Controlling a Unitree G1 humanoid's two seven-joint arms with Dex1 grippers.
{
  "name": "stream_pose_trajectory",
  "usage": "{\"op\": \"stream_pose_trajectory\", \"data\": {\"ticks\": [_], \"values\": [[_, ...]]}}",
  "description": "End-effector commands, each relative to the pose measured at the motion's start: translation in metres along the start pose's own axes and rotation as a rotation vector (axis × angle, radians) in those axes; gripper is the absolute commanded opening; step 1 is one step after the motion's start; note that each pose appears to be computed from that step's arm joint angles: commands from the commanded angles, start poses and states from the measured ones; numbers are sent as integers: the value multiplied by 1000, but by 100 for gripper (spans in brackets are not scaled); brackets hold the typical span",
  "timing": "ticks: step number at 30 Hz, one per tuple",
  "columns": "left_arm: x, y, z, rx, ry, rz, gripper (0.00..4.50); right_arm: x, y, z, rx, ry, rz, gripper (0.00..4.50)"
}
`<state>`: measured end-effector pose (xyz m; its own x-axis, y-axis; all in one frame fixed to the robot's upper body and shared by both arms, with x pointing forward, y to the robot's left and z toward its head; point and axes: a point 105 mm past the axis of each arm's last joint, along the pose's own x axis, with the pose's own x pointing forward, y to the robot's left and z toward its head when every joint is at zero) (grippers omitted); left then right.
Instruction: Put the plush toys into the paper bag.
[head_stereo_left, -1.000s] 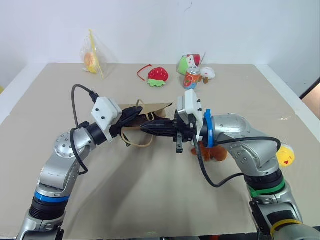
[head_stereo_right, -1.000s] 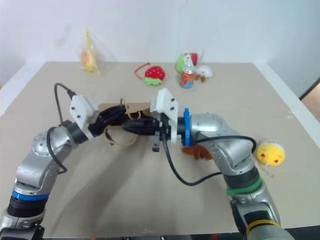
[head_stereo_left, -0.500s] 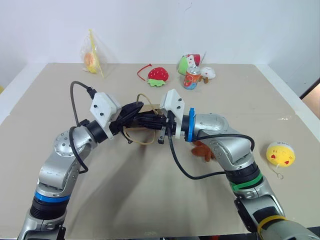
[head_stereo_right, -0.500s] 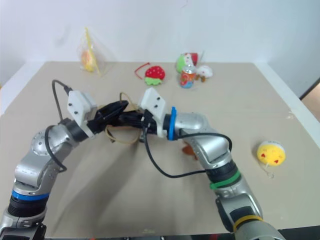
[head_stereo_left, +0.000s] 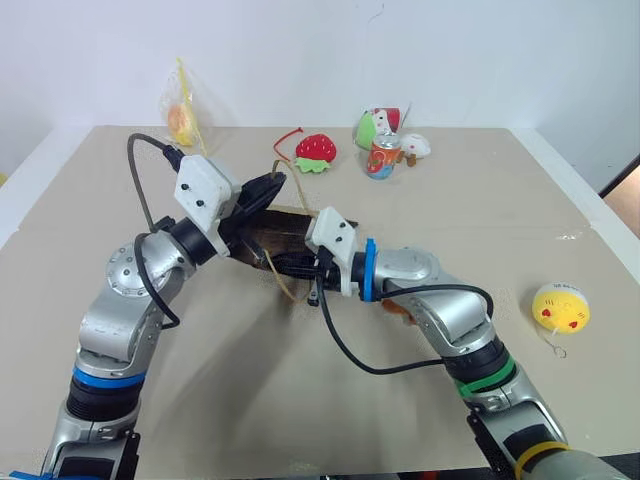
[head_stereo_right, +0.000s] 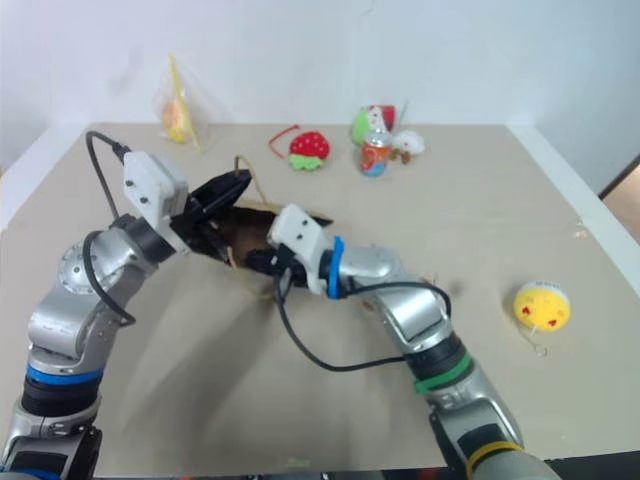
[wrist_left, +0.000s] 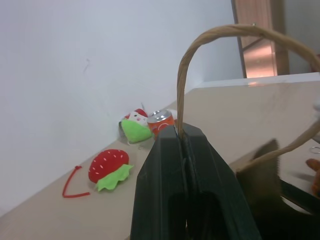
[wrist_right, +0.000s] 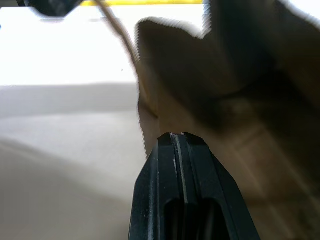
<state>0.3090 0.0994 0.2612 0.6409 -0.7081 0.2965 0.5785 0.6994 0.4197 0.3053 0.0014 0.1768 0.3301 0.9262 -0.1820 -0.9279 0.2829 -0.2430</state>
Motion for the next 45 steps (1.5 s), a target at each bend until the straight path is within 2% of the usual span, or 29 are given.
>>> {"op": "stream_pose_trajectory", "data": {"ticks": [1,13,26,29,38,45], "values": [[-3,-8,5,29,-29,-12,0,-1,5,0,-33,7,-14,5],[-38,-24,-24,-27,75,52,0,6,7,-44,-2,114,-39,5],[-37,-25,-26,-34,92,33,0,9,9,-83,97,237,-7,5],[-34,-22,-23,-24,73,52,0,7,9,-87,105,248,-17,5],[-19,-25,15,35,-92,17,0,6,1,-81,90,231,-58,5],[-20,-28,27,26,-141,1,0,6,0,-78,79,219,-67,5]]}}
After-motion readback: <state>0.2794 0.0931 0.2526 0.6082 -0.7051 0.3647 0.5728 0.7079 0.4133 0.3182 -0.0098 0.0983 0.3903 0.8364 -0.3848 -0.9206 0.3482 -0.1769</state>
